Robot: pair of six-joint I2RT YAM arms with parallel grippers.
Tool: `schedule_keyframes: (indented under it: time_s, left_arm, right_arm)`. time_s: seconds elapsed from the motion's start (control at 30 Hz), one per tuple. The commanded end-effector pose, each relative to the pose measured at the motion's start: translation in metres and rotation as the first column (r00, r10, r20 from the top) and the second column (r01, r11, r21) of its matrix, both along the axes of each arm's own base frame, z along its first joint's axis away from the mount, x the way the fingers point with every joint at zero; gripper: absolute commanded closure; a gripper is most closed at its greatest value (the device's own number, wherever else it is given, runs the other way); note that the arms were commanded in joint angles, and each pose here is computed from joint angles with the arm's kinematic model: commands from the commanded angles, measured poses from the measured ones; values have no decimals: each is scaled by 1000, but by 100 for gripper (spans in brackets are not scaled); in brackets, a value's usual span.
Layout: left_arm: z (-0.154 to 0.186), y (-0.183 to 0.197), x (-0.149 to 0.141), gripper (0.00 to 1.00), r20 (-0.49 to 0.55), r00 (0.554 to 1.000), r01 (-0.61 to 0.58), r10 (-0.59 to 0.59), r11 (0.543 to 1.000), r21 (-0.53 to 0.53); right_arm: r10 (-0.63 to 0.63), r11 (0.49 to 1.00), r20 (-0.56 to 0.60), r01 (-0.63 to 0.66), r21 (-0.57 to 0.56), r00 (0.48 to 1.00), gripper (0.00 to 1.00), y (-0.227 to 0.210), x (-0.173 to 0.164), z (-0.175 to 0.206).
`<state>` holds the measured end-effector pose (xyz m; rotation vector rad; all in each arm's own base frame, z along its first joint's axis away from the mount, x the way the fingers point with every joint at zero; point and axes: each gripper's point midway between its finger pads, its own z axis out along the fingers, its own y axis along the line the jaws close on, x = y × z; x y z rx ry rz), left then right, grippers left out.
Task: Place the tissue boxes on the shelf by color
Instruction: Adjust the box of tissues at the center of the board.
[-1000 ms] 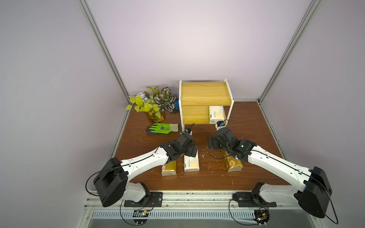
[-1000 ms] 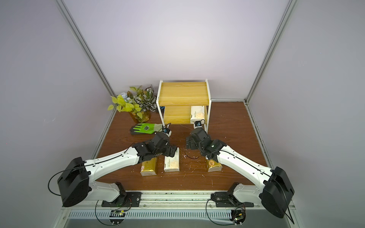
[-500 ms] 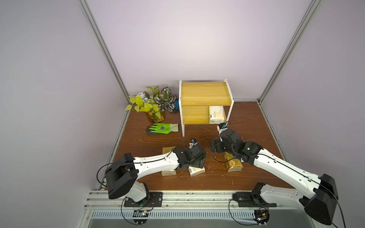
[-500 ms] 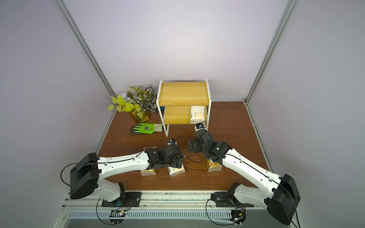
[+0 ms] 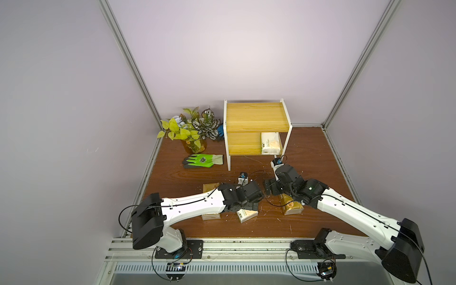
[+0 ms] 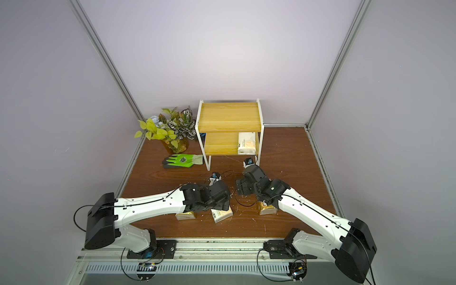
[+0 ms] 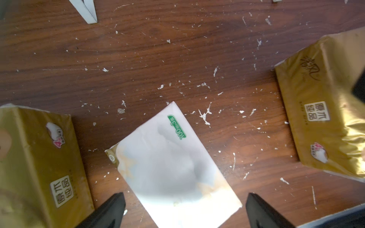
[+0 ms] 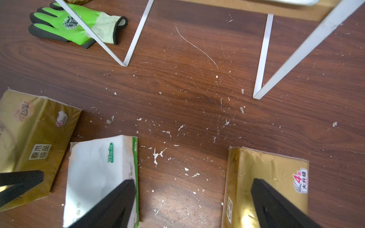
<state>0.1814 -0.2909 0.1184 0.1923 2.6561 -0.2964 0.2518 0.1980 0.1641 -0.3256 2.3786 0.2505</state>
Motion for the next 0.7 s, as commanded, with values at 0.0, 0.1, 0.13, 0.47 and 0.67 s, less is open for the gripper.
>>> schedule_keyframes:
  time_s: [0.0,0.1,0.13,0.47,0.67]
  left_arm:
    - [-11,19,-22,2,-73,997,-26,30,998,50]
    - [-24,21,-39,32,-129,992,-12,19,998,59]
    - [-27,19,-44,52,-139,990,-3,12,998,62]
    - [-40,0,-66,100,-205,978,52,-34,995,79]
    - [-46,-6,-85,100,-266,961,98,-76,993,71]
  right_arm:
    - [20,1000,11,-20,19,1000,1,3,0,4]
    - [22,1000,6,-22,19,1000,1,2,-2,-1]
    - [20,1000,5,-20,13,1000,1,1,-2,-3]
    - [31,999,10,-32,14,999,1,1,-4,-7]
    - [24,1000,13,-24,1,1000,1,-6,-8,-12]
